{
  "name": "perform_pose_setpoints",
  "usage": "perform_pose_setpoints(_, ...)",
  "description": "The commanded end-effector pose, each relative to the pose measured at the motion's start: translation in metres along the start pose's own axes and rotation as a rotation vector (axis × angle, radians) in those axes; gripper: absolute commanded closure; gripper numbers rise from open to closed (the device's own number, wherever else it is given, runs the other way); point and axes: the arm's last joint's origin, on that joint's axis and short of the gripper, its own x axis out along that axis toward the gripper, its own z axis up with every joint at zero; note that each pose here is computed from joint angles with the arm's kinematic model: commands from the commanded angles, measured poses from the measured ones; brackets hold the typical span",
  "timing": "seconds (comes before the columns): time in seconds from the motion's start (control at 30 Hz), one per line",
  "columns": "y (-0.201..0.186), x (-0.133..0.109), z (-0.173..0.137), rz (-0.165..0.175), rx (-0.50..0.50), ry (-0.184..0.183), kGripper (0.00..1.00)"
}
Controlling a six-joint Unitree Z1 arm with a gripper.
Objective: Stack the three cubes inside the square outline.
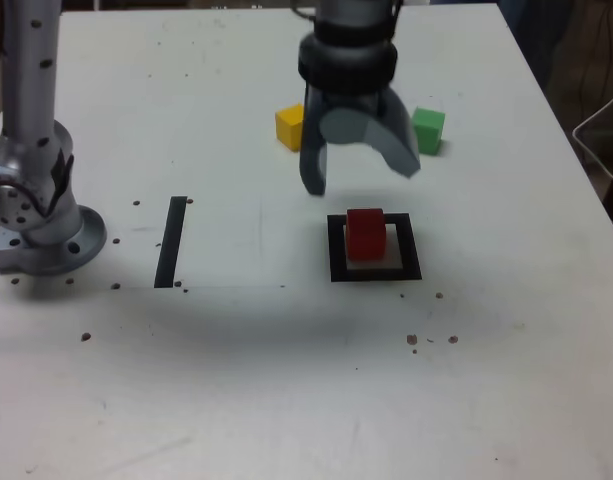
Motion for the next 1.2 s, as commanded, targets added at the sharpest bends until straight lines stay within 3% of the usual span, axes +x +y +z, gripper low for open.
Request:
perform_pose_setpoints(0.0, 0.008, -0.001, -0.004, 0.005, 0.018, 0.004, 0.01)
perform_pose_setpoints(0.17, 0.037, 0.007, -0.019, 0.031, 0.017, 0.046, 0.01)
perform_pose_setpoints(0.33, 0.079, 0.014, -0.042, 0.066, -0.063, 0.091, 0.01)
perform_pose_setpoints(0.53, 0.116, 0.011, -0.067, 0.073, -0.184, 0.092, 0.01)
perform_pose_setpoints(0.63, 0.126, 0.009, -0.072, 0.063, -0.233, 0.077, 0.01)
perform_pose_setpoints(0.93, 0.144, 0.029, -0.068, -0.028, -0.316, 0.071, 0.03)
perform_pose_setpoints(1.17, 0.16, 0.047, -0.059, -0.037, -0.387, 0.068, 0.03)
